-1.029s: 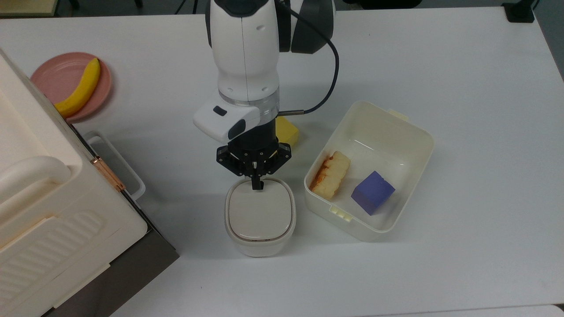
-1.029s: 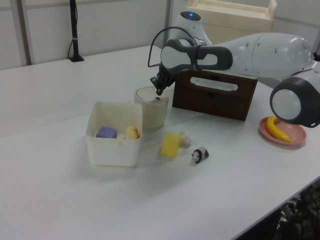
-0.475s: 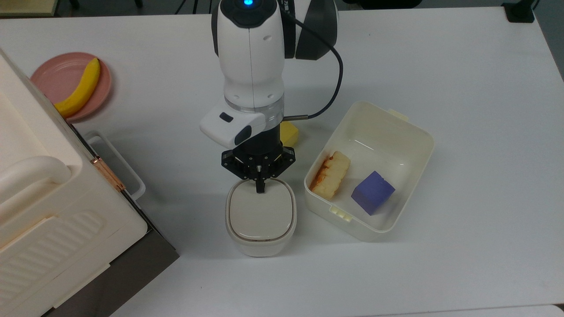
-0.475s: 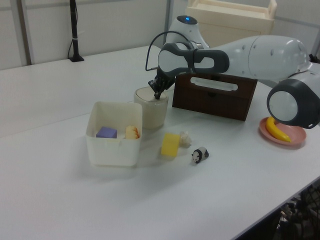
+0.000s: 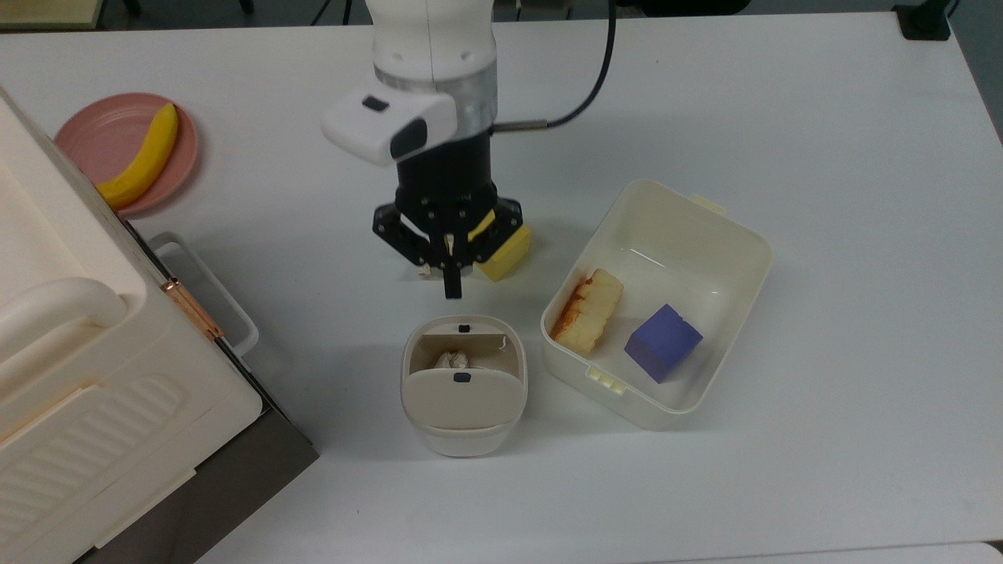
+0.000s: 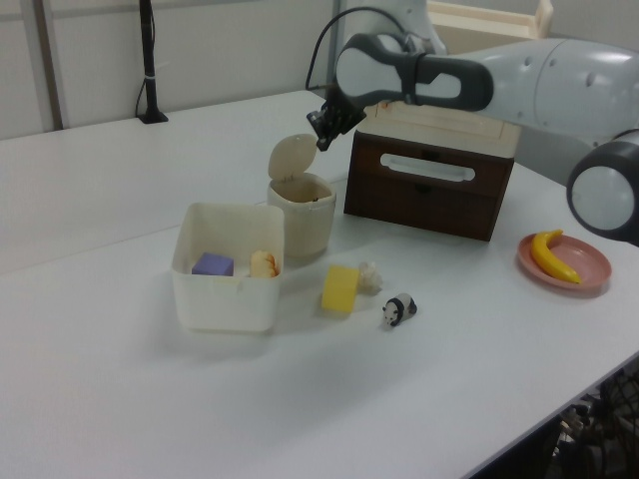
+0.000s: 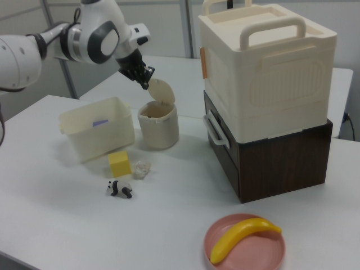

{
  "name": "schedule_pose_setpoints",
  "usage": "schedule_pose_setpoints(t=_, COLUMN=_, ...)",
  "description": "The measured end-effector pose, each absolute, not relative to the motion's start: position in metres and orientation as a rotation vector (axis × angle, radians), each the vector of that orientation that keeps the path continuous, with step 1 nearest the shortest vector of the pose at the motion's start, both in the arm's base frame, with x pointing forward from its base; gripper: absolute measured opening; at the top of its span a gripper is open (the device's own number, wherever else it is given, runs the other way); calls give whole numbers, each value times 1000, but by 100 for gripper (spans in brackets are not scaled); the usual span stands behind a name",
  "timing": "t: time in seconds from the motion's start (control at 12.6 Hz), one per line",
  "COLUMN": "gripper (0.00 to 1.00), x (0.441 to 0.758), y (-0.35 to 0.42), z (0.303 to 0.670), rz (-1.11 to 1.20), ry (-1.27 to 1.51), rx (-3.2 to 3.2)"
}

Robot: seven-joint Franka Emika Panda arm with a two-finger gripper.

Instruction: Open the trash can

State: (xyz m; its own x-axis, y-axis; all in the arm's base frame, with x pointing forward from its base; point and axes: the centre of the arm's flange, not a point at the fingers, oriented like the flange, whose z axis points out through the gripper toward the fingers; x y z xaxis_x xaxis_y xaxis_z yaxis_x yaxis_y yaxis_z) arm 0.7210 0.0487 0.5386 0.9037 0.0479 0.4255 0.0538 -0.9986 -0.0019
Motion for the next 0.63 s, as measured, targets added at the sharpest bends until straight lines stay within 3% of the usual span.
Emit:
schedule_pose_setpoints(t=0.24, gripper=10, x=695, y=38, z=566, rz=-584, ry=-61, rx=-3066)
schedule_pose_setpoints(t=0.63, gripper=78, x=636, y=22, z=589, rz=-174, ry=-36, rx=-3107)
